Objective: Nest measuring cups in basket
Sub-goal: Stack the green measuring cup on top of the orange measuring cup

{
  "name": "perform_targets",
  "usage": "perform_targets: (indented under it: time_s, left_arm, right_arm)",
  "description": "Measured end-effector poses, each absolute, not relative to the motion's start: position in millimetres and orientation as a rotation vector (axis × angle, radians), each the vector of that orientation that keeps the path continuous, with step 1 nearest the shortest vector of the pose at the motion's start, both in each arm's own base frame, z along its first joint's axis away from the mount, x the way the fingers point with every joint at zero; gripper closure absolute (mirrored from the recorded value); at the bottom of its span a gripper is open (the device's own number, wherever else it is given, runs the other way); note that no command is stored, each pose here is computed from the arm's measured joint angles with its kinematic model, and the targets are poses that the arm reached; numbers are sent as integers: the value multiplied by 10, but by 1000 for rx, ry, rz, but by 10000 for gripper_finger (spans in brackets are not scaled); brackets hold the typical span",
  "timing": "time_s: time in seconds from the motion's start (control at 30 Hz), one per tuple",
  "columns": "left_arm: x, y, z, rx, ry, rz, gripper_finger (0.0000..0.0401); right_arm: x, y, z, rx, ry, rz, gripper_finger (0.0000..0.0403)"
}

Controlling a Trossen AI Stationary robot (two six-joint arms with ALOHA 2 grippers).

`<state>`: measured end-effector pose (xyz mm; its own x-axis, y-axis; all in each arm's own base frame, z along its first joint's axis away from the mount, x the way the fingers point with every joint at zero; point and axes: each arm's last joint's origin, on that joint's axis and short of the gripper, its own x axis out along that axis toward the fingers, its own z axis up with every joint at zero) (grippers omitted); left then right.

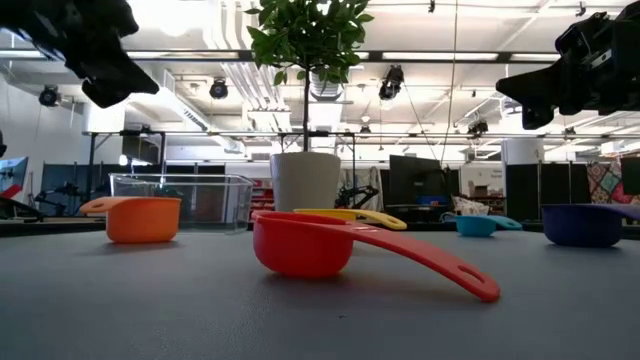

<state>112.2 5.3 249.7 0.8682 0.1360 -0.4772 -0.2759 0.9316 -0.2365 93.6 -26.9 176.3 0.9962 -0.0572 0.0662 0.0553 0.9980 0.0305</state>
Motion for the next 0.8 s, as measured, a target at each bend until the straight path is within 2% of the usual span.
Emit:
perform_targets:
  time_s: [0.13, 0.33, 0.53, 0.8]
  left_arm:
    - [1207, -6, 2623, -404, 486, 202, 401]
    - [1263, -188, 2673, -500, 636, 243, 401]
    - [1305, -503, 2589, -525, 807, 302, 401]
    - [1405, -874, 2318, -707, 958, 414, 401]
  right_arm:
    - [936, -269, 1763, 29, -67, -56, 394]
    - [936, -268, 1763, 29, -67, -56, 394]
    - [936, -268, 1764, 29, -68, -56, 394]
    - [936, -268, 1764, 28, -68, -56, 394]
